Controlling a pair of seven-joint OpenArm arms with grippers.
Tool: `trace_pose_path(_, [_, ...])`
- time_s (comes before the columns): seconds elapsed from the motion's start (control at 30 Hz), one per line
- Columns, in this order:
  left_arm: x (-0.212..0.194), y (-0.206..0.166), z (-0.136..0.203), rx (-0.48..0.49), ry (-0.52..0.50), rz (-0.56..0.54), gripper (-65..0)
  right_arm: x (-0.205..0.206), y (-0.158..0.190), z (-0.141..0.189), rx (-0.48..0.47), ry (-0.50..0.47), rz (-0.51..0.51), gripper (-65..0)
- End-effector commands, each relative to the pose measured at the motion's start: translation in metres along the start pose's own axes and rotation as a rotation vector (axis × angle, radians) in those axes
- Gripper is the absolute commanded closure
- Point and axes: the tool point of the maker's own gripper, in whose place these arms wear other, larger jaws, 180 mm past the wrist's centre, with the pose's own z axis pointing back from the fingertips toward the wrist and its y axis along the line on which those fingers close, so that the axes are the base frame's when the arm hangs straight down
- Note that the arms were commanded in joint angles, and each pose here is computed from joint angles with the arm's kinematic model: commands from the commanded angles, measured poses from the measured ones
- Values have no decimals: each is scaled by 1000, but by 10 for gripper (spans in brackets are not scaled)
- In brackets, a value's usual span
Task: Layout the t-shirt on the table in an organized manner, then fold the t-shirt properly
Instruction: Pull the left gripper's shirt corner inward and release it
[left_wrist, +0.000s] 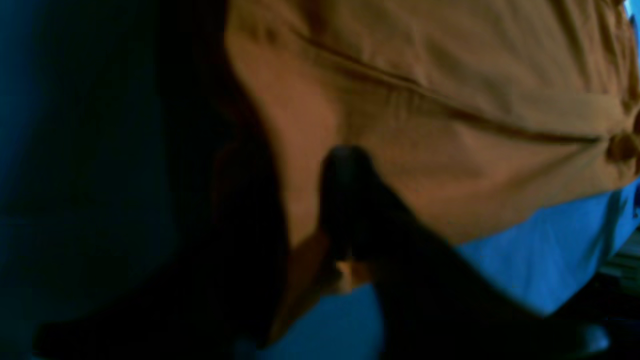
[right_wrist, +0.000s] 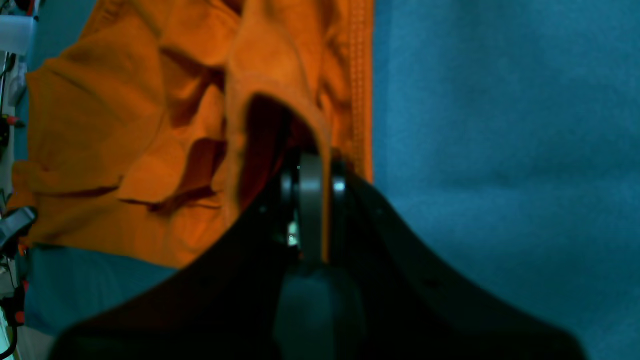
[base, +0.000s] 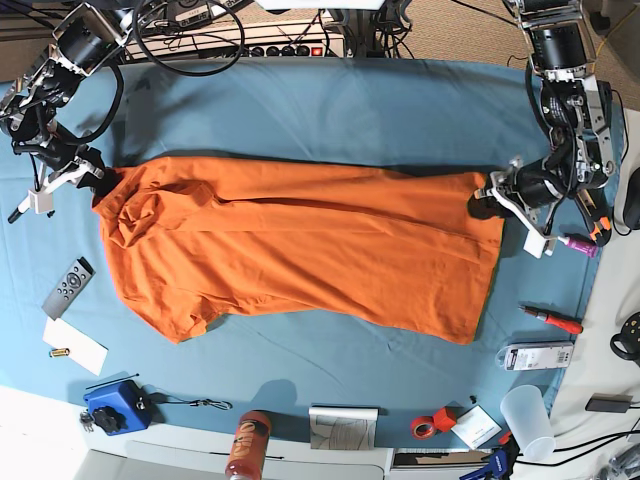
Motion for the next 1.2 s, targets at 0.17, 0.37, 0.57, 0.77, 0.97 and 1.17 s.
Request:
trace_pose_path(0.17, [-18, 12, 4, 70, 104, -25, 0, 34, 4, 13, 25, -113, 27, 0])
trace_pose_path(0.37, [-18, 25, 15, 114, 121, -52, 0, 54, -9, 29, -26, -136, 72, 0])
trace_pose_path(0.57, [-31, 32, 26, 140, 143, -68, 0, 60, -14, 36, -50, -135, 91, 0])
trace_pose_path(0.77, [-49, 27, 35, 147, 157, -96, 0, 46, -12, 33, -33, -90, 76, 0])
trace_pose_path(0.97, [-61, 20, 38, 121, 168, -112, -23, 42, -7, 34, 5, -85, 65, 0])
trace_pose_path(1.17, [-67, 20, 39, 119, 182, -120, -286, 47, 0, 35, 41, -115, 59, -168])
